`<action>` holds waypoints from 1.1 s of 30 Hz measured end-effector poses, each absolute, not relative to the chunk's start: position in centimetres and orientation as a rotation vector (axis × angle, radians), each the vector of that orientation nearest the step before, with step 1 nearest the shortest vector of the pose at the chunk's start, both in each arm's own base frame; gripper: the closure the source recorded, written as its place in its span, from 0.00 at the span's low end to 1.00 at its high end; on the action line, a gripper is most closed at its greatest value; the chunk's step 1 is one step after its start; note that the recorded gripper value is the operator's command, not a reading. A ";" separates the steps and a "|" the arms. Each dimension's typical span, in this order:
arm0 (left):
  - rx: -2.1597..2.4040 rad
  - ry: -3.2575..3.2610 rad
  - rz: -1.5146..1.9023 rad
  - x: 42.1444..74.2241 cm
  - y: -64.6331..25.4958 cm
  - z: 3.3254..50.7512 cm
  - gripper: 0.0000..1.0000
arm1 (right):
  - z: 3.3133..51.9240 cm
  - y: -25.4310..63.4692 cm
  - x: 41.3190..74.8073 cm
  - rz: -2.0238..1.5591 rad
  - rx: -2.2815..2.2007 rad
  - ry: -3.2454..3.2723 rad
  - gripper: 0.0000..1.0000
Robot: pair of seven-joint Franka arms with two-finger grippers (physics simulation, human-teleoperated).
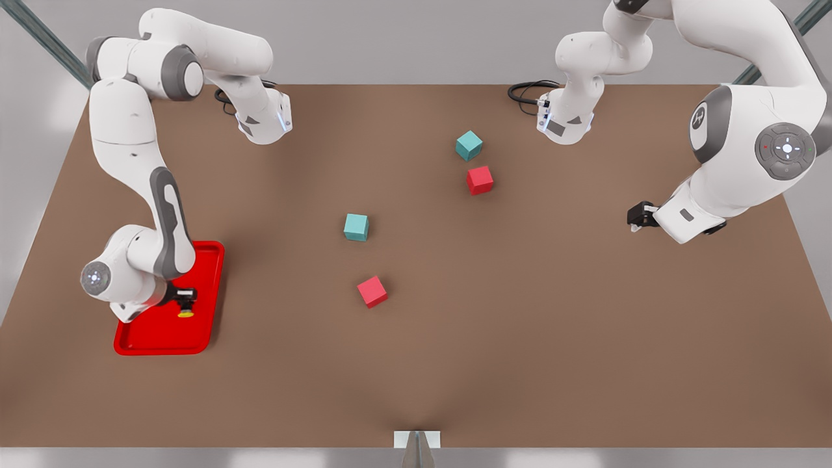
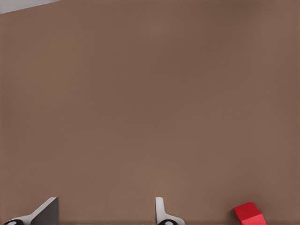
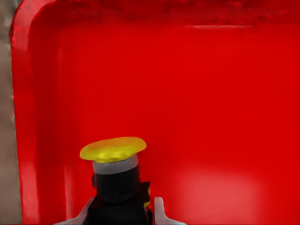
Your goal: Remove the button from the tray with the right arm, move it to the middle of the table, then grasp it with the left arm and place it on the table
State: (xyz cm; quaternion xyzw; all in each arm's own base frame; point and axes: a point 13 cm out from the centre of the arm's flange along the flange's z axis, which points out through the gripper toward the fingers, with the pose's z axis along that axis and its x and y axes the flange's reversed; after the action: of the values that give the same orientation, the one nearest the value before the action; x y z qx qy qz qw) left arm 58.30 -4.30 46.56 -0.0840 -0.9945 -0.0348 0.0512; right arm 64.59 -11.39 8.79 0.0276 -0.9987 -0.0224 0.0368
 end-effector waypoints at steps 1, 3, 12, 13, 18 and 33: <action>-0.256 -3.027 -0.106 58.3 -4.3 46.5 0.00 | 12.4 -8.8 67.6 -0.083 0.150 -3.114 0.53; -0.256 -3.027 -0.106 58.3 -4.3 46.5 0.00 | 18.5 -0.7 70.6 -0.139 0.299 -3.152 0.53; -0.256 -3.026 -0.106 58.3 -4.3 46.5 0.00 | 24.2 43.0 58.9 -0.345 0.881 -3.002 0.53; -0.256 -3.026 -0.106 58.3 -4.3 46.5 0.00 | 23.1 46.6 56.9 -0.343 0.917 -2.995 0.53; -0.257 -3.026 -0.106 58.3 -4.3 46.5 0.00 | 18.2 58.1 51.9 -0.383 0.911 -3.063 0.53; -0.257 -3.025 -0.105 58.4 -4.3 46.4 0.00 | 9.2 63.9 54.0 -0.552 0.460 -3.367 0.00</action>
State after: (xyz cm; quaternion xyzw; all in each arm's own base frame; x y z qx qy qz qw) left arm 58.40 -4.32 46.37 -0.0845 -0.9945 -0.0346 0.0518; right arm 53.95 63.89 9.22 0.1321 -0.9669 -0.1585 -0.1499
